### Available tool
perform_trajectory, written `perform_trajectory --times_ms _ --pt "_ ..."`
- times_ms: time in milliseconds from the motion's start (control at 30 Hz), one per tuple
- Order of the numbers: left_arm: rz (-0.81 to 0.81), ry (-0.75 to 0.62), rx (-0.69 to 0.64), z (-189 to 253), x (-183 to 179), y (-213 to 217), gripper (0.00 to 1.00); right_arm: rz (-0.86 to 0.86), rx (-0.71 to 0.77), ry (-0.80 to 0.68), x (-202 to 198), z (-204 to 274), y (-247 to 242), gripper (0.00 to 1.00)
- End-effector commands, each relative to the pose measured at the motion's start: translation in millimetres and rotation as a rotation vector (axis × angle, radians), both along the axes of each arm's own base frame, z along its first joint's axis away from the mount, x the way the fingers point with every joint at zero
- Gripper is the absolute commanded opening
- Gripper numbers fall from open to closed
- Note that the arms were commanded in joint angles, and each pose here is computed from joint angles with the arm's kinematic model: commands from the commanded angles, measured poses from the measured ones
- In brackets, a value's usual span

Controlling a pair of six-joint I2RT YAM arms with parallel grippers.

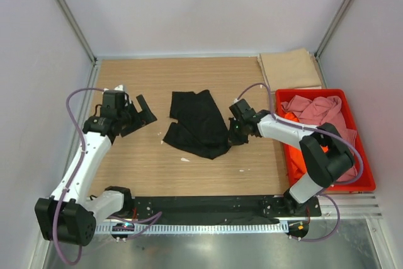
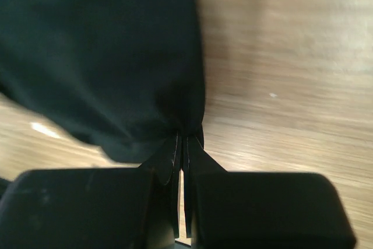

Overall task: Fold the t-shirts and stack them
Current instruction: Move the tshirt to the center of the board, then flatten the tshirt out

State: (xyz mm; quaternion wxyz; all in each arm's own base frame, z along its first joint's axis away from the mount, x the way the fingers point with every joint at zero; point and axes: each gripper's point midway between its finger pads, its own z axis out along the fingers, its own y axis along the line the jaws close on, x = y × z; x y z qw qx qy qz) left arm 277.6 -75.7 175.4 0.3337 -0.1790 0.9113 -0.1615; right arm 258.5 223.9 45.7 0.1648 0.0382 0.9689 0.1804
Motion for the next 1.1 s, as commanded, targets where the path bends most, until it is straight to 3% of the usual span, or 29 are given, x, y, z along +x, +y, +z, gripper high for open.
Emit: perform_trajectory --times_ms 0,67,167,233,500,733,867,967,1067 --pt "-0.021 0.022 -0.139 -18.8 10.4 -20.6 0.96 0.004 0.104 -0.132 17.3 26.9 16.7 0.05" --pt "-0.020 0.061 -0.171 -28.7 10.6 -26.1 0.93 0.013 0.109 -0.105 -1.3 21.1 10.1 0.09" --pt "-0.021 0.097 -0.184 -44.4 14.7 -29.3 0.90 -0.055 0.003 -0.096 -19.7 27.7 -23.7 0.32" --pt "-0.012 0.121 -0.191 -54.8 14.7 -30.2 0.87 -0.093 -0.023 -0.156 -13.6 46.7 -34.0 0.38" --pt "-0.025 0.181 -0.275 -99.1 7.6 -58.2 0.75 0.080 0.053 -0.315 6.0 80.1 27.6 0.41" --pt "-0.026 0.270 -0.236 -132.8 9.2 -63.4 0.70 0.231 -0.054 -0.545 30.9 79.3 91.7 0.50" --pt "-0.047 0.293 -0.251 -140.3 16.2 -69.5 0.66 0.271 -0.149 -0.531 39.7 48.6 96.9 0.55" --pt "-0.055 0.282 -0.262 -141.5 20.5 -73.0 0.53 0.311 -0.175 -0.519 37.7 29.4 96.4 0.58" --pt "-0.073 0.290 -0.287 -144.5 21.3 -80.5 0.32 0.322 -0.201 -0.491 38.2 19.2 97.0 0.59"
